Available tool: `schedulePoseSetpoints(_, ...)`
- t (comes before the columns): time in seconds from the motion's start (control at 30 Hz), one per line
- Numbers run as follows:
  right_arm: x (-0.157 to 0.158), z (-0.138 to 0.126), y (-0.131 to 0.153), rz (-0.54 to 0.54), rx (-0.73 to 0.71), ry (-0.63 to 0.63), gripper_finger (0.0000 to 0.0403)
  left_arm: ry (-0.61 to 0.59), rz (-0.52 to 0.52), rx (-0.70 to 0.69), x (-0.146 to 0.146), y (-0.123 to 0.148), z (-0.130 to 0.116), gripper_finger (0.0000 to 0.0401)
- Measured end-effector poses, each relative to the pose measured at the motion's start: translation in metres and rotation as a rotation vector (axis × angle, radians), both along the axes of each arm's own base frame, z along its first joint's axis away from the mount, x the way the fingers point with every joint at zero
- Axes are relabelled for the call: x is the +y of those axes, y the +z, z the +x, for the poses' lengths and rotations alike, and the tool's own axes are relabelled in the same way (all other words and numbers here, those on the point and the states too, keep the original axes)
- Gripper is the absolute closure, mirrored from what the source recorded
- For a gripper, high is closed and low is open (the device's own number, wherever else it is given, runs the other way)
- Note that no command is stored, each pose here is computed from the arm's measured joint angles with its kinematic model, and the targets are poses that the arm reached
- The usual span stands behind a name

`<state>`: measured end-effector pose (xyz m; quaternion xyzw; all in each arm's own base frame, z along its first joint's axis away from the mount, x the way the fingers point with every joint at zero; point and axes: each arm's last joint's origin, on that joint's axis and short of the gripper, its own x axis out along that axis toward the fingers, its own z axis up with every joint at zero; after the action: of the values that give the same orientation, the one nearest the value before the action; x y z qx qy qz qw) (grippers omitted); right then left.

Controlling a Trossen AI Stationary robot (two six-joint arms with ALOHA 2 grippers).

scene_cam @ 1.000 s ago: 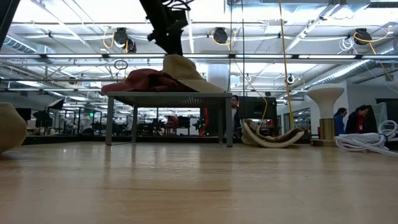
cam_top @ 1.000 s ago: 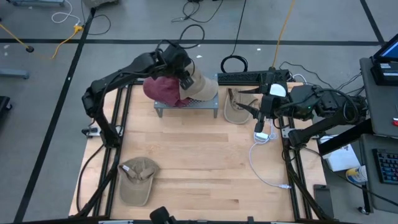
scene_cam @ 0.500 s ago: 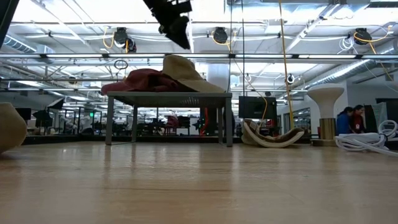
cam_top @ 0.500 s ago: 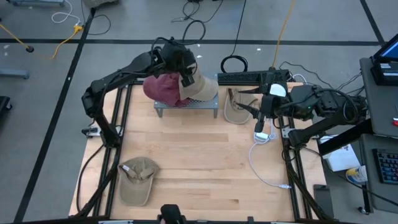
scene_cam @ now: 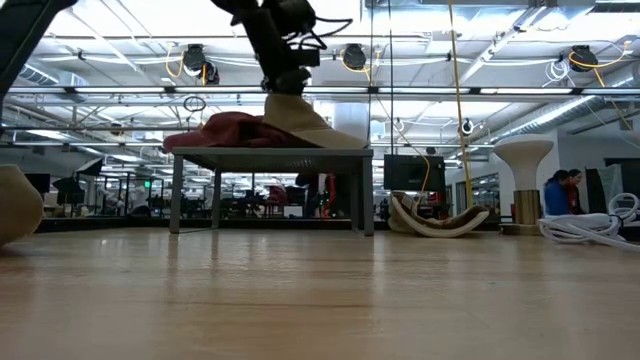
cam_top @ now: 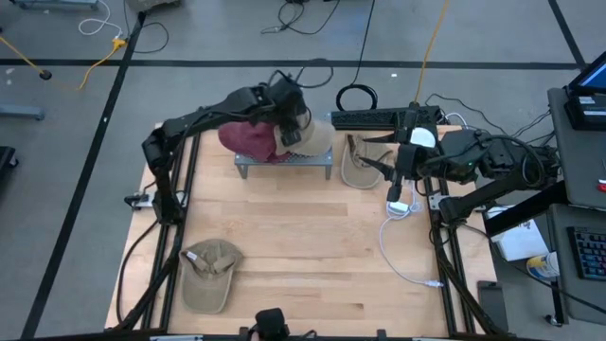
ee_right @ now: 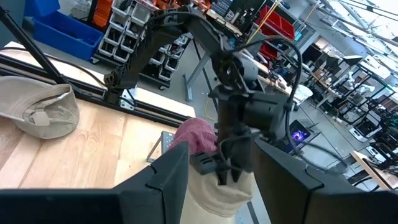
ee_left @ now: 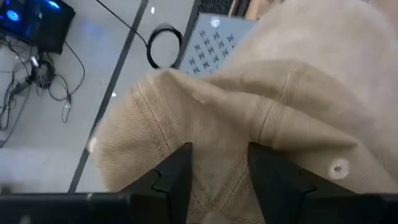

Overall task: Pick & Place hat
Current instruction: Put the light brown cap on the shelf, then stack the light brown cap on the light brown cap on the shelf

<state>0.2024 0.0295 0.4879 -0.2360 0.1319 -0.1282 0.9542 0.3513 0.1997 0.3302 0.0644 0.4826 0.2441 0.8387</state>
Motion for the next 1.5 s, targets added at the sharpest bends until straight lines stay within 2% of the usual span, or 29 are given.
schedulePoseSetpoints(0.33,0.0,0.0,0.0,0.011,-0.004,-0.002,0.0236,0.028,-0.012,0.036,0.0,-0.006,0.0,0.0239)
schedulePoseSetpoints(0.57,0.0,0.0,0.0,0.022,-0.007,-0.004,0.0236,0.049,0.023,-0.055,-0.006,0.017,-0.008,0.0245)
schedulePoseSetpoints(0.73,0.0,0.0,0.0,0.023,-0.007,-0.004,0.0236,0.108,0.015,-0.158,-0.012,0.036,-0.017,0.021)
schedulePoseSetpoints(0.83,0.0,0.0,0.0,0.049,-0.015,-0.01,0.0236,0.129,-0.035,-0.235,-0.018,0.048,-0.025,0.0179)
schedulePoseSetpoints(1.03,-0.002,0.0,-0.001,0.206,-0.056,-0.06,0.0236,0.084,-0.214,-0.417,-0.04,0.077,-0.041,0.0131)
schedulePoseSetpoints(1.27,-0.006,0.0,-0.003,0.454,-0.132,-0.137,0.0236,0.037,-0.438,-0.589,-0.067,0.108,-0.063,0.011)
schedulePoseSetpoints(1.33,-0.008,0.002,-0.004,0.558,-0.181,-0.2,0.0236,0.021,-0.482,-0.623,-0.074,0.116,-0.07,0.0111)
schedulePoseSetpoints(1.43,-0.012,0.003,-0.008,0.788,-0.313,-0.389,0.0236,-0.004,-0.515,-0.658,-0.085,0.126,-0.08,0.0118)
schedulePoseSetpoints(1.5,-0.013,0.005,-0.014,0.913,-0.354,-0.462,0.0236,-0.023,-0.517,-0.675,-0.092,0.132,-0.085,0.0124)
